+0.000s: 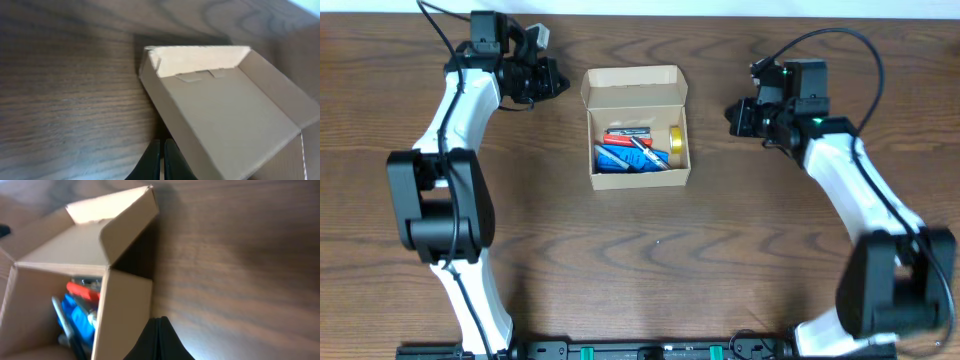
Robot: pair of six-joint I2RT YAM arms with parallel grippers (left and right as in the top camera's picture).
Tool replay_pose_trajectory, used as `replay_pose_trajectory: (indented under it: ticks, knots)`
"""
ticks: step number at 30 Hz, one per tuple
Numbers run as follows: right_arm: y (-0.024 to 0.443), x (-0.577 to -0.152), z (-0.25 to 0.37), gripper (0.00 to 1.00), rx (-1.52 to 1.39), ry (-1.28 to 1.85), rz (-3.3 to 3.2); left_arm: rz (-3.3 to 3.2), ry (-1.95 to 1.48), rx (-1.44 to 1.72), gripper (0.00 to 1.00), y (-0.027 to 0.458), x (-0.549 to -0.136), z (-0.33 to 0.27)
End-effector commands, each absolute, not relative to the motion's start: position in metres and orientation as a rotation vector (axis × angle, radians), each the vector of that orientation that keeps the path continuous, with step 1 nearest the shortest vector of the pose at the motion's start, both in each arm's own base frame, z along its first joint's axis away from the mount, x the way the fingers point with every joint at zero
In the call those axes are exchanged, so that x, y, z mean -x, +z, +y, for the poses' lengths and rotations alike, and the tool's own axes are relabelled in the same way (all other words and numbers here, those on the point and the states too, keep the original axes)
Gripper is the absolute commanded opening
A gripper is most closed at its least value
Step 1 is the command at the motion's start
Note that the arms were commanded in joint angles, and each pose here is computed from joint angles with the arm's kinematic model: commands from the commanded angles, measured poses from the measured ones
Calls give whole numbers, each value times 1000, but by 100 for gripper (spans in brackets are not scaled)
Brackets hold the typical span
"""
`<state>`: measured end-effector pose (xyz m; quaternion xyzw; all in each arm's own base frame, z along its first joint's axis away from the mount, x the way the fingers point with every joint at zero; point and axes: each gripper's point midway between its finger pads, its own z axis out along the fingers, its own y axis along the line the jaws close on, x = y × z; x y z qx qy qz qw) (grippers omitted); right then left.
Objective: Pack container
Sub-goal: 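Bring both grippers to the box's side flaps and push them inward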
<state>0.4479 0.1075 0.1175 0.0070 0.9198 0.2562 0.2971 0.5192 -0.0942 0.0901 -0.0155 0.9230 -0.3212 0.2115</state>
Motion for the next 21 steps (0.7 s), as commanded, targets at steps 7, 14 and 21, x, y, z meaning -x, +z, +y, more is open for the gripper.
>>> replay_pose_trajectory:
  ticks: [7, 14, 21]
  knots:
    - [52, -490, 141, 1, -230, 1060, 2451, 2622, -1117, 250, 6, 43, -530, -100]
    - [39, -518, 156, 1, -216, 1095, 2433, 2593, -1160, 264, 6, 45, -535, -107]
    - [28, -534, 179, 1, -236, 1152, 2408, 2571, -1191, 218, 6, 50, -537, -125]
